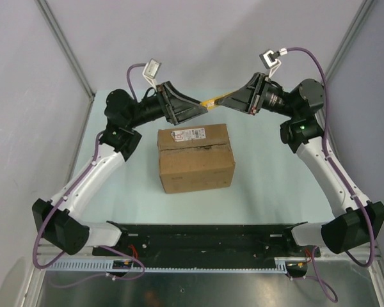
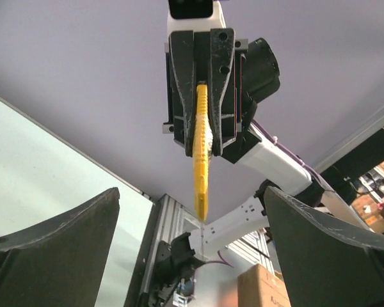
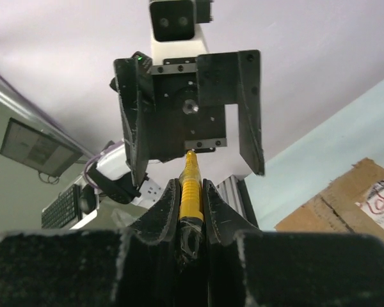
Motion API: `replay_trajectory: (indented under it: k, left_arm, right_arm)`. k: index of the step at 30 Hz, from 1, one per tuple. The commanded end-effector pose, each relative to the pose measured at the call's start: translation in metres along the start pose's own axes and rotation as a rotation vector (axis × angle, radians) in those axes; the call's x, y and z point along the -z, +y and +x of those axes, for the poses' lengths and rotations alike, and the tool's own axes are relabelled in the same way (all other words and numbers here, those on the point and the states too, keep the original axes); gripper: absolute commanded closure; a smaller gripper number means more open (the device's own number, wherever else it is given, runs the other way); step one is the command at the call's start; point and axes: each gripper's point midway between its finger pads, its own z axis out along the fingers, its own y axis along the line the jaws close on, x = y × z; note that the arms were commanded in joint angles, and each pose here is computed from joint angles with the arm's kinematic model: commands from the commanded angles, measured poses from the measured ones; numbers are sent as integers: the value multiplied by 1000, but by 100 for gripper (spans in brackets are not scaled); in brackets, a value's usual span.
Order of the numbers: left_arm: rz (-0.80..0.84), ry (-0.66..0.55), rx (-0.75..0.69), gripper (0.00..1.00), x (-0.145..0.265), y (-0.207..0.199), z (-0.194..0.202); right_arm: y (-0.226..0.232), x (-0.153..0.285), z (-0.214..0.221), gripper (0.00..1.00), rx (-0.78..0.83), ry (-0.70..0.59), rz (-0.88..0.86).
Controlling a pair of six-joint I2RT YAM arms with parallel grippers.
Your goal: Unpack the express box
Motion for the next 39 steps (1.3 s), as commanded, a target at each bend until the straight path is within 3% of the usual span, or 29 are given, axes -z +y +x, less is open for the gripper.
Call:
replay_trajectory:
  k: [1,6,8,10,11,13,16,20,21,23,24,25,28,30,32,33,35,39]
  left_arm:
    - [-3,-52,-102,0,13,-6,-22]
    - [-72,-89,-200,0,39,12,-34]
    - [-173,-86,-229,2,56,50,-25]
    - [-272,-75,-166,9,68,88,-10]
    - [-305,-53,-175,11,70,101,-3]
    - [-406,-28,-133,17,74,124,13]
    - [-536,15,-193,19,77,144,28]
    - [-813,-135,-204,18,121,168,13]
    - [-856,-191,-238,18,134,158,4]
    - [-993,-242,-278,23,163,166,3]
    - [-992,-246,-309,27,167,159,2]
    - [-883,-170,-378,39,158,138,13]
    - [-596,-12,-421,41,138,88,54]
    - [-465,75,-343,47,131,68,87]
    - [-455,118,-256,55,139,66,116]
    - [-472,152,-200,67,144,72,138]
    - [-524,131,-197,79,154,76,147]
    - [-635,172,-131,88,174,102,183]
  right_arm:
    - [9,10,-21,100,87,-70,61]
    - [-43,40,-24,100,132,-120,367]
    - [-65,52,-29,100,193,-169,536]
    - [-78,54,-11,100,251,-115,642]
    - [-94,64,-10,100,266,-132,760]
    - [-100,62,-2,100,333,-108,829]
    - [-118,71,0,100,371,-111,957]
    - [-135,81,2,100,335,-132,1046]
    - [-141,85,2,100,324,-142,1078]
    - [-154,95,1,100,304,-153,1144]
    - [-158,97,2,100,298,-155,1164]
    - [-162,101,1,100,298,-162,1190]
    - [-170,102,-1,100,293,-177,1212]
    - [-177,96,-4,100,304,-179,1196]
    - [-182,87,-11,100,320,-200,1170]
    - [-193,86,-11,100,316,-193,1173]
    - [-199,74,-17,100,323,-206,1123]
    - [-227,64,-12,100,314,-180,1108]
